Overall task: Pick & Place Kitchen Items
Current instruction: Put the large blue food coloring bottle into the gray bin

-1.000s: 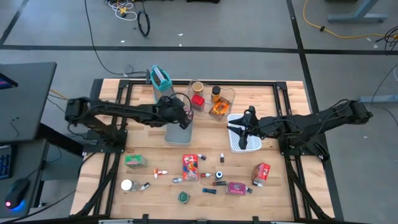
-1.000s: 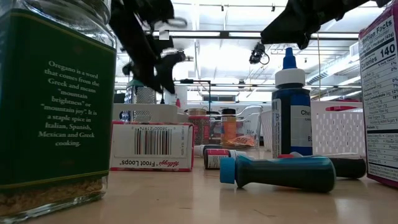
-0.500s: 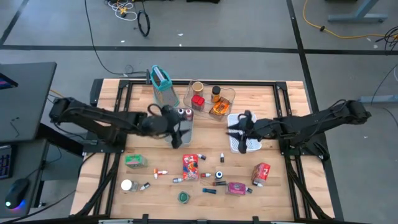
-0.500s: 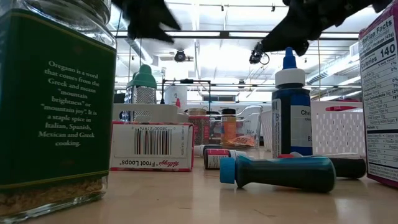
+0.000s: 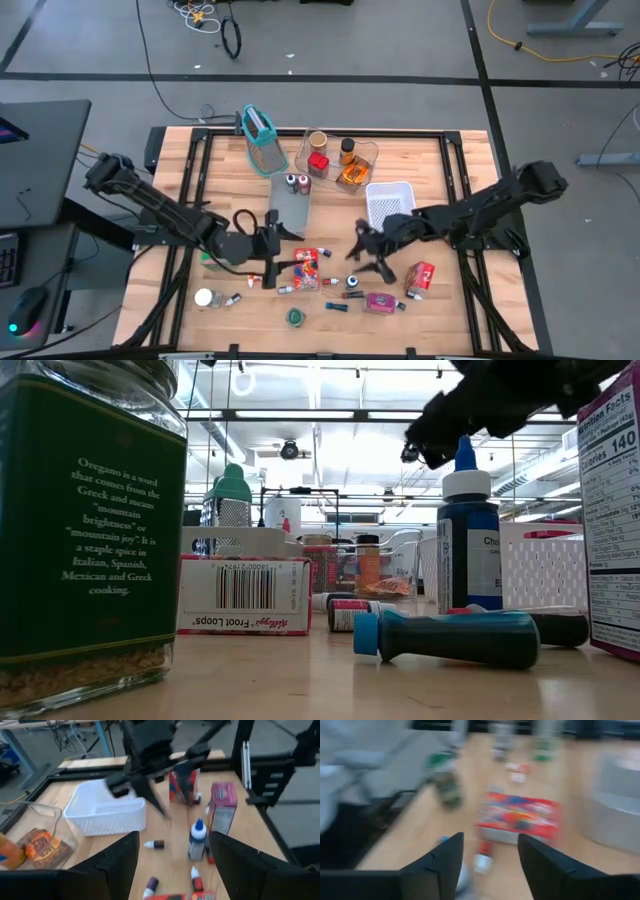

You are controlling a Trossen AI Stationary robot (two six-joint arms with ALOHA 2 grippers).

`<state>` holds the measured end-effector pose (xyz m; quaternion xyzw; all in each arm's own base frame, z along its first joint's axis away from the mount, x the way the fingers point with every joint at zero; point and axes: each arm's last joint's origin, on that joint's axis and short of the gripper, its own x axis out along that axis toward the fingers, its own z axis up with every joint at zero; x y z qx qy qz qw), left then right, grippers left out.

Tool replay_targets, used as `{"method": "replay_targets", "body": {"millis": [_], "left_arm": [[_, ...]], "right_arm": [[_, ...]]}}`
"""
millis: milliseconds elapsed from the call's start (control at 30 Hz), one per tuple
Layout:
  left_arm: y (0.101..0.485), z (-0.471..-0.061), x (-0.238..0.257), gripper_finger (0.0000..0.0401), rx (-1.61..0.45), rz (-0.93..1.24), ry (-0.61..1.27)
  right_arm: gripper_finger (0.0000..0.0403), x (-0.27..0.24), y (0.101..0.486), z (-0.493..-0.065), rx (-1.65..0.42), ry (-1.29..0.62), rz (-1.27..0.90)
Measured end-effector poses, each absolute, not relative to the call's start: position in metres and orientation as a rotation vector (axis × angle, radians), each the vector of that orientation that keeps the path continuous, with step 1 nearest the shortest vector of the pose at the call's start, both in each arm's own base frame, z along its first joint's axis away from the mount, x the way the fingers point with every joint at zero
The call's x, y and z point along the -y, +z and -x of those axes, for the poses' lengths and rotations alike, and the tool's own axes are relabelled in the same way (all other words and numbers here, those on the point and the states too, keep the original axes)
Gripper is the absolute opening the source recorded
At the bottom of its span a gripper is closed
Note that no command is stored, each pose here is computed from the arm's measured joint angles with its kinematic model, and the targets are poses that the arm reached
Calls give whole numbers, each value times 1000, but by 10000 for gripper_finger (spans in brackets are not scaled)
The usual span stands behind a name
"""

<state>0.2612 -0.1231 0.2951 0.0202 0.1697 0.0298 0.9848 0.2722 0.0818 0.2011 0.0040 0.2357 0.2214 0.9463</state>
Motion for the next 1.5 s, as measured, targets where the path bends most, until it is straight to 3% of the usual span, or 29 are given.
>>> {"method": "replay_targets", "body": {"millis": [167,367,533,700,933,1267,1500], "left_arm": [[292,-262,126,254,-344,-31,83],[292,-264,124,254,-340,-34,100],[292,-264,125,254,-337,-27,97],[292,-264,125,254,-338,-26,96],[292,-264,125,254,-338,-25,98],[292,-264,124,254,-338,-25,103],[289,-267,126,254,-351,3,53]], "right_arm": [[224,-100,183,-277,-501,612,11],[218,-101,169,-285,-518,482,21],[197,-99,166,-283,-560,514,-13],[150,-98,166,-284,-557,471,10],[42,-98,167,-284,-536,494,69],[40,-91,176,-292,-404,460,118],[40,-77,192,-300,-410,303,190]]}}
